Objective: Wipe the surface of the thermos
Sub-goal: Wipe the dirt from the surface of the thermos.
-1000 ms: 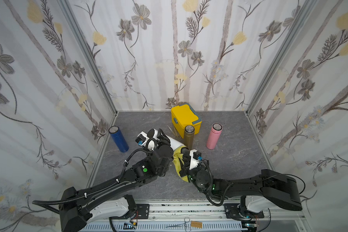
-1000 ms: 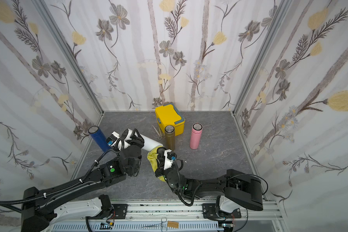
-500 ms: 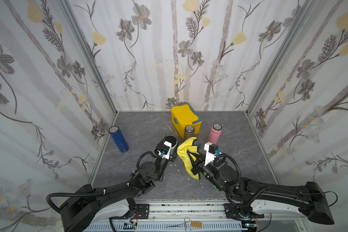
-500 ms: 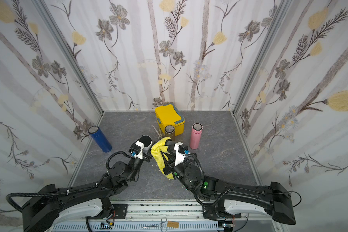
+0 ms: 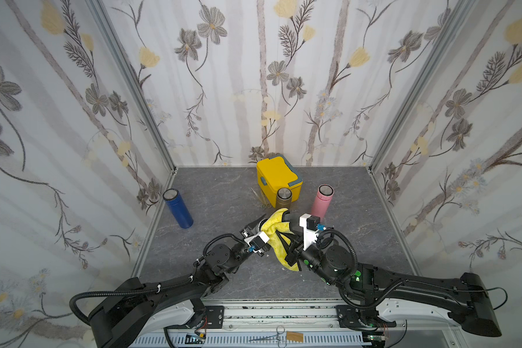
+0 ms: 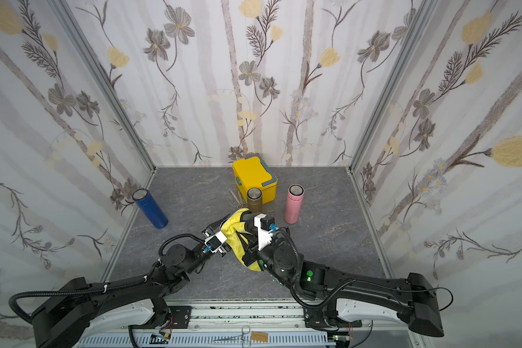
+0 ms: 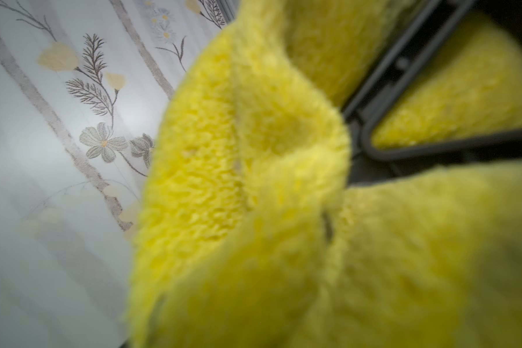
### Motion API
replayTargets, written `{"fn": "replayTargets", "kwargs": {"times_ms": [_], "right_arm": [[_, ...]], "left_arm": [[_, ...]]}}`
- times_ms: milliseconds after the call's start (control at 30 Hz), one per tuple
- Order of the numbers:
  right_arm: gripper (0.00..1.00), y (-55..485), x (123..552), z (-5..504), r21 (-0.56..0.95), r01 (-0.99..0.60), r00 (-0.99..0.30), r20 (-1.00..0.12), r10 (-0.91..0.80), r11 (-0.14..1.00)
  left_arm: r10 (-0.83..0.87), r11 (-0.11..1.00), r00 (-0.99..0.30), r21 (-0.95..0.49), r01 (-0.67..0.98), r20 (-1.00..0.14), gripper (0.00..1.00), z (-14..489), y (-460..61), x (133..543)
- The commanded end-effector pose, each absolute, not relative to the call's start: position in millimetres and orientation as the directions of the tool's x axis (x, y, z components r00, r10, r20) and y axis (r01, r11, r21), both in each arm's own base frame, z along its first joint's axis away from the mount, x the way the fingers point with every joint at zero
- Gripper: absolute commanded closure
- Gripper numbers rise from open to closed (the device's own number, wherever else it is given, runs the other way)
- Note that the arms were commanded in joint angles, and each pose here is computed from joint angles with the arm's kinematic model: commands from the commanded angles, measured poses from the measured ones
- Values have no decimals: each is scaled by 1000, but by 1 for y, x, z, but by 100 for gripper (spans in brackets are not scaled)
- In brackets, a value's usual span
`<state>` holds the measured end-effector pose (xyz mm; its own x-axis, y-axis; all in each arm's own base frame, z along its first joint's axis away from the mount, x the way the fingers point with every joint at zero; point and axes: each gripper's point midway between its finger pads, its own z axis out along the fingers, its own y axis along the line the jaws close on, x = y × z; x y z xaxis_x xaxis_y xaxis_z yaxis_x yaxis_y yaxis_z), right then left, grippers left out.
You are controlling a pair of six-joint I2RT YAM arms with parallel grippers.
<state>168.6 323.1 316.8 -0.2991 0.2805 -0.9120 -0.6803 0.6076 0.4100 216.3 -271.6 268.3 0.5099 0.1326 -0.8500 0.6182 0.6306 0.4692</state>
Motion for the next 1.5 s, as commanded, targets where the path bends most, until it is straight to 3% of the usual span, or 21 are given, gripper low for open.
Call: {"fn": "replayTargets", "kwargs": {"times_ms": [0,233,433,600,867,1233,1467], "right_arm": [[100,330,169,319,413,-686,-306,-911,277,599],[100,324,199,294,423,-599,-348,-902,255,680],[100,357,169,288,360,-736,-342,-928,145,573],[100,364,169,263,353,-719,-377,-922,91,599],[100,327,204,257,389,-602,-396,-904,162,698],[100,368,166,264,391,-743,-416,-906,82,543],[100,328,200,266,418,-634,-410,-895,176,650]], "left_arm": [[54,570,622,535,623,-781,100,287,-278,193],[-23,581,601,478,658,-799,100,301,-275,187],[-48,672,538,372,640,-841,100,313,-267,207],[-105,714,488,276,643,-866,100,321,-261,217],[-146,627,501,311,714,-853,100,324,-272,198],[-153,644,506,302,703,-849,100,325,-268,199],[-158,642,504,299,705,-849,100,326,-268,198]]}}
